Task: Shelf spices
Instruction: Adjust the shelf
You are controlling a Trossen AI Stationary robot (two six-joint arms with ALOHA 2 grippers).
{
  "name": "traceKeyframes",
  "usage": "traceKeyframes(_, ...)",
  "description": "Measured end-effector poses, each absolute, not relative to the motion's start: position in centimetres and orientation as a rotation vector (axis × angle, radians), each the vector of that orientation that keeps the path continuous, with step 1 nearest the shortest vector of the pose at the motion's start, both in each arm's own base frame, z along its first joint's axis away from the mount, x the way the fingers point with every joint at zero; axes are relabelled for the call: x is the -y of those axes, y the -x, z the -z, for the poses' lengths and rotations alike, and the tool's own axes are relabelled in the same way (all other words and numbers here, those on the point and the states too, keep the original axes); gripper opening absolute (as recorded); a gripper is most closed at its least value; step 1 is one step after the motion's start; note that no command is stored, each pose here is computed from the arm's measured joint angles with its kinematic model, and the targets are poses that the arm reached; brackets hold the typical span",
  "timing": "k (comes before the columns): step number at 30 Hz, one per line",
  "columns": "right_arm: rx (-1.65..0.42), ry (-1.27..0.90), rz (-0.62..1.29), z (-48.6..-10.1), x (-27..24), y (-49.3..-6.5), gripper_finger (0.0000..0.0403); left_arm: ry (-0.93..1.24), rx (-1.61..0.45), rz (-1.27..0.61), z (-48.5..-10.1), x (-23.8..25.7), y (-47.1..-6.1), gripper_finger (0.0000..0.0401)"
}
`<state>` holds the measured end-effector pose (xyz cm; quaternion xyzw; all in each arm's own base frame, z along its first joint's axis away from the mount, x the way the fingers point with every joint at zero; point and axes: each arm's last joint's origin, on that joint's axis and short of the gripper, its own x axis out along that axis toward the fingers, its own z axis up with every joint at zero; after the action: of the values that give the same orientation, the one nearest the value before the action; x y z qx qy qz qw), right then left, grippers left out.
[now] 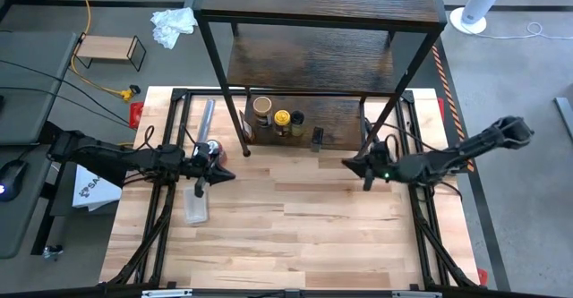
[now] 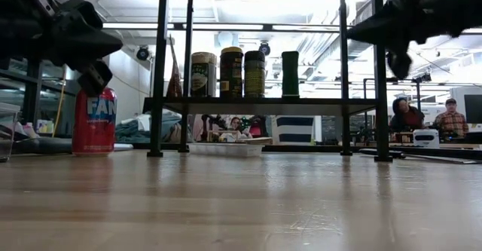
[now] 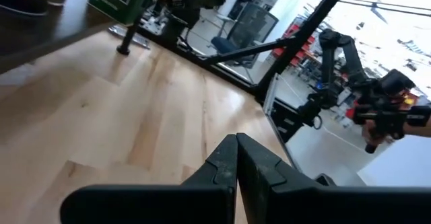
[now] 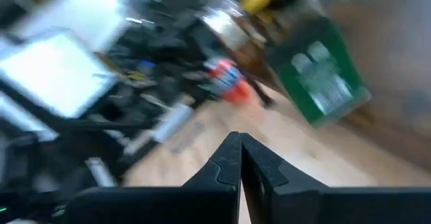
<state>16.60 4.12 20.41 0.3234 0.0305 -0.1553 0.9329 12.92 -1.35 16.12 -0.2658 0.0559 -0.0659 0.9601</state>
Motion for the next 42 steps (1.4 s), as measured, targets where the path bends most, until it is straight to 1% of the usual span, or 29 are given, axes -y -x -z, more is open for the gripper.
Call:
traceKeyframes(3, 0.028, -0.607, 0.177, -19.8, -2.5, -16.0, 0.0, 0.525, -0.113, 0.107, -16.0, 1.3, -12.9, 0.0001)
traceKeyframes(5, 0.028, -0.565, 0.113, -19.4, -1.9, -15.7, 0.0, 0.517, -0.124, 0.095, -15.9, 1.2, -12.9, 0.0001)
traceKeyframes(7, 0.004, -0.508, 0.074, -19.1, -1.4, -15.6, 0.0, 0.516, -0.126, 0.089, -15.9, 1.2, -13.0, 0.0001)
traceKeyframes(9, -0.023, -0.408, 0.021, -18.9, -1.2, -15.6, 0.0, 0.515, -0.125, 0.09, -15.9, 1.2, -13.0, 0.0001)
traceKeyframes(12, -0.12, -0.279, -0.012, -18.0, -0.9, -15.6, 0.0, 0.516, -0.127, 0.089, -15.9, 1.2, -13.0, 0.0001)
traceKeyframes(16, -0.234, -0.221, -0.056, -17.0, -0.5, -15.4, 0.0, 0.515, -0.126, 0.089, -15.9, 1.2, -13.0, 0.0001)
traceKeyframes(20, -0.251, -0.146, -0.116, -16.8, -0.5, -15.3, 0.0, 0.515, -0.126, 0.089, -15.9, 1.2, -13.0, 0.0001)
traceKeyframes(23, -0.303, -0.094, -0.133, -16.2, -0.6, -15.1, 0.0, 0.516, -0.126, 0.089, -15.9, 1.2, -13.0, 0.0001)
traceKeyframes(25, -0.321, -0.091, -0.125, -15.2, -0.5, -14.7, 0.0, 0.516, -0.126, 0.089, -15.9, 1.2, -13.0, 0.0001)
traceKeyframes(28, -0.324, -0.15, -0.109, -13.3, -0.5, -13.9, 0.0, 0.516, -0.126, 0.089, -15.9, 1.2, -13.0, 0.0001)
traceKeyframes(30, -0.326, -0.151, -0.102, -13.3, -0.5, -13.9, 0.0, 0.516, -0.126, 0.09, -15.9, 1.2, -13.0, 0.0001)
traceKeyframes(34, -0.278, -0.054, -0.075, -13.7, -0.4, -14.0, 0.0, 0.516, -0.127, 0.089, -15.9, 1.2, -13.0, 0.0001)
traceKeyframes(36, -0.303, 0.022, 0.003, -13.4, -0.1, -14.0, 0.0, 0.516, -0.127, 0.089, -15.9, 1.2, -13.0, 0.0001)
traceKeyframes(39, -0.439, 0.156, 0.197, -12.3, 0.5, -13.4, 0.0, 0.516, -0.127, 0.089, -15.9, 1.2, -13.0, 0.0001)
traceKeyframes(42, -0.46, 0.188, 0.34, -12.2, 0.9, -13.3, 0.0, 0.516, -0.127, 0.089, -15.9, 1.2, -13.0, 0.0001)
